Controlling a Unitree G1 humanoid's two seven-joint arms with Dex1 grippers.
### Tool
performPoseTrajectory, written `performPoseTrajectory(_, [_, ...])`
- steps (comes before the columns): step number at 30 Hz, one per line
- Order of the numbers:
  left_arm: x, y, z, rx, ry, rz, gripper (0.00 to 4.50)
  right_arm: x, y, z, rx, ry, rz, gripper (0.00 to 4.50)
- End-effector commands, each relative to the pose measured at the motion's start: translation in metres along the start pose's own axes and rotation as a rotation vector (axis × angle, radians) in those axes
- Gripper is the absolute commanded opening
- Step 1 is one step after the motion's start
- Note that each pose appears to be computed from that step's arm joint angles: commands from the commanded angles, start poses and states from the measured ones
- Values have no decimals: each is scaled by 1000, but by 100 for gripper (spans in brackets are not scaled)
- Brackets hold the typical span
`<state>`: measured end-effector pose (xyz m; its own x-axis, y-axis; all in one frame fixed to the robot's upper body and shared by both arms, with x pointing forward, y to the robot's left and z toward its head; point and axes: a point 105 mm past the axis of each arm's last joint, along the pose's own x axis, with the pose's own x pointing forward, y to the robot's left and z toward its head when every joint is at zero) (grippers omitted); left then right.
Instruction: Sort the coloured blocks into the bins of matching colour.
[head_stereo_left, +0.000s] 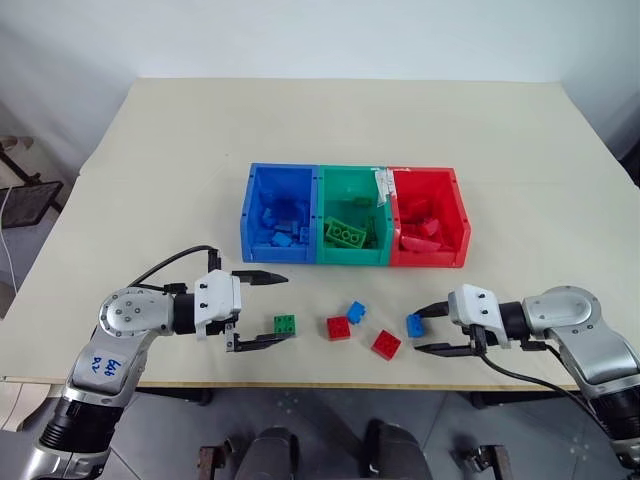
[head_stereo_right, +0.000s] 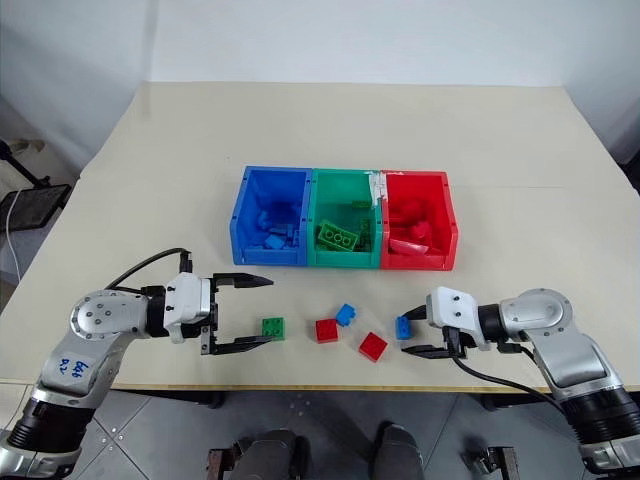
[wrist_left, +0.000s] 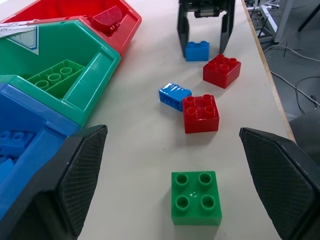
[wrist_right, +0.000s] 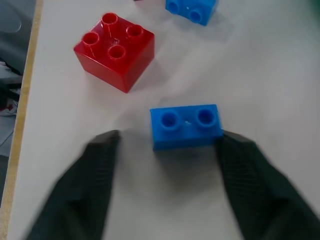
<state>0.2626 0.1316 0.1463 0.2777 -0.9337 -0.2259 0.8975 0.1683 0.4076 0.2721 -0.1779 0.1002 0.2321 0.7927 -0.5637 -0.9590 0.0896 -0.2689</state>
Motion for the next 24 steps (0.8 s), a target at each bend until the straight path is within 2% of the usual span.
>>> performPoseTrajectory(1, [-2, -2, 7, 33, -5, 11, 450, 1, -1, 1, -15, -10, -18, 157])
performPoseTrajectory(2, [-3, -3, 8, 32, -6, 13, 450, 0, -1, 1, -15, -12, -22, 140])
performPoseTrajectory(7, [-8, 1, 8, 13, -15, 76, 450, -11, -14, 17, 2, -81, -116, 141])
performPoseTrajectory(12, [-25, 9, 6, -46, -22, 215, 450, -16, -35, 65, 72, -276, -178, 141])
performPoseTrajectory(15, [-41, 16, 4, -100, -35, 349, 450, -13, -51, 91, 68, -343, -202, 141])
performPoseTrajectory(20, [-66, 16, -5, -155, -10, 487, 450, 8, -77, 142, 43, -453, -237, 141])
performPoseTrajectory(24, [-78, 15, -8, -179, -6, 556, 450, 48, -94, 177, 8, -465, -251, 141])
